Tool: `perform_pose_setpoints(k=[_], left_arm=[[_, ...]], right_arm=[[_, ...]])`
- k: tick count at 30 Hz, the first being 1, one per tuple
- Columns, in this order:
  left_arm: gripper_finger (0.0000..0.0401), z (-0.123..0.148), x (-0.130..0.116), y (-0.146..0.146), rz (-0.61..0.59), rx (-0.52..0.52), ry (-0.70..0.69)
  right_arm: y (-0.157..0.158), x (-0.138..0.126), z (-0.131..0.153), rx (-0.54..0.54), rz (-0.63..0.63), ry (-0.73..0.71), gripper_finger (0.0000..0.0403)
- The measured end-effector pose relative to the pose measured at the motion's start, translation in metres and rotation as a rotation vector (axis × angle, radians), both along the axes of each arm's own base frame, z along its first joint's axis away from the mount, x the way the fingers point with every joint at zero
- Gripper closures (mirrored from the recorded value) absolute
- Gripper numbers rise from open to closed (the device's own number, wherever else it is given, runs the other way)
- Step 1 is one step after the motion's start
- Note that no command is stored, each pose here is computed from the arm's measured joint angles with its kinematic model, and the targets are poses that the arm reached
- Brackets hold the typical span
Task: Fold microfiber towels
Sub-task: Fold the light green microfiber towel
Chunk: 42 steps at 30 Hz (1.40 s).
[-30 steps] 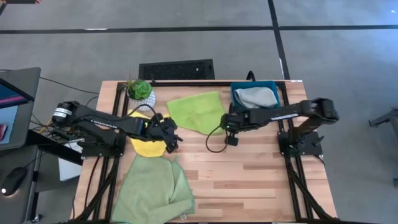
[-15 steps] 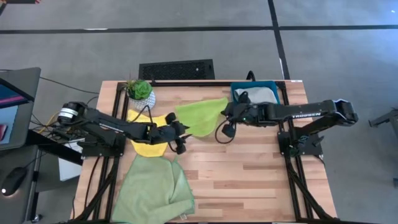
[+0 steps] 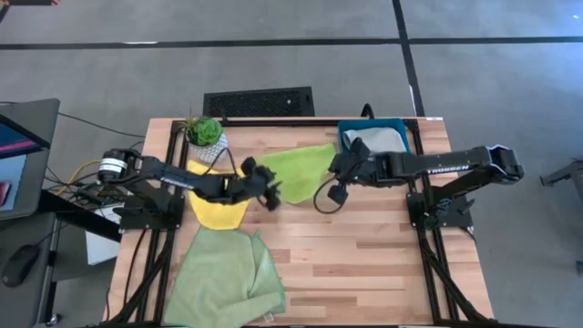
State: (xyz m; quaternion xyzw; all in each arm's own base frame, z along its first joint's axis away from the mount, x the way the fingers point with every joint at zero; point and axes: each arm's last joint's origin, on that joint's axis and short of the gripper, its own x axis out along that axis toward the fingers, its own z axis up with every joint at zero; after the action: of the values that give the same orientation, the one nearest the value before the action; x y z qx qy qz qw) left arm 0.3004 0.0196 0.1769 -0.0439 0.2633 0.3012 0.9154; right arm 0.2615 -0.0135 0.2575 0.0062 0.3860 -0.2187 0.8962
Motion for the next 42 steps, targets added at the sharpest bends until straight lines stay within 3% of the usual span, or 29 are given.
perform_pose_setpoints(k=[9,14,23,30,42], left_arm=[[0.0247,-0.013,-0.025,0.081,0.279,-0.373,-0.030],[0.0247,-0.018,-0.039,0.102,0.344,-0.505,-0.005],[0.0247,-0.024,-0.045,0.112,0.429,-0.522,0.008],[0.0247,-0.051,-0.033,0.117,0.413,-0.549,0.014],[0.0247,-0.052,-0.030,0.125,0.440,-0.510,-0.042]], right_arm=[[0.020,-0.004,-0.003,0.042,0.026,0.029,0.0400],[0.025,-0.004,-0.003,0.042,0.043,0.027,0.0399],[0.024,-0.004,-0.003,0.040,0.037,0.026,0.0398],[0.024,-0.004,-0.003,0.040,0.038,0.025,0.0398],[0.024,-0.004,-0.003,0.040,0.038,0.025,0.0398]])
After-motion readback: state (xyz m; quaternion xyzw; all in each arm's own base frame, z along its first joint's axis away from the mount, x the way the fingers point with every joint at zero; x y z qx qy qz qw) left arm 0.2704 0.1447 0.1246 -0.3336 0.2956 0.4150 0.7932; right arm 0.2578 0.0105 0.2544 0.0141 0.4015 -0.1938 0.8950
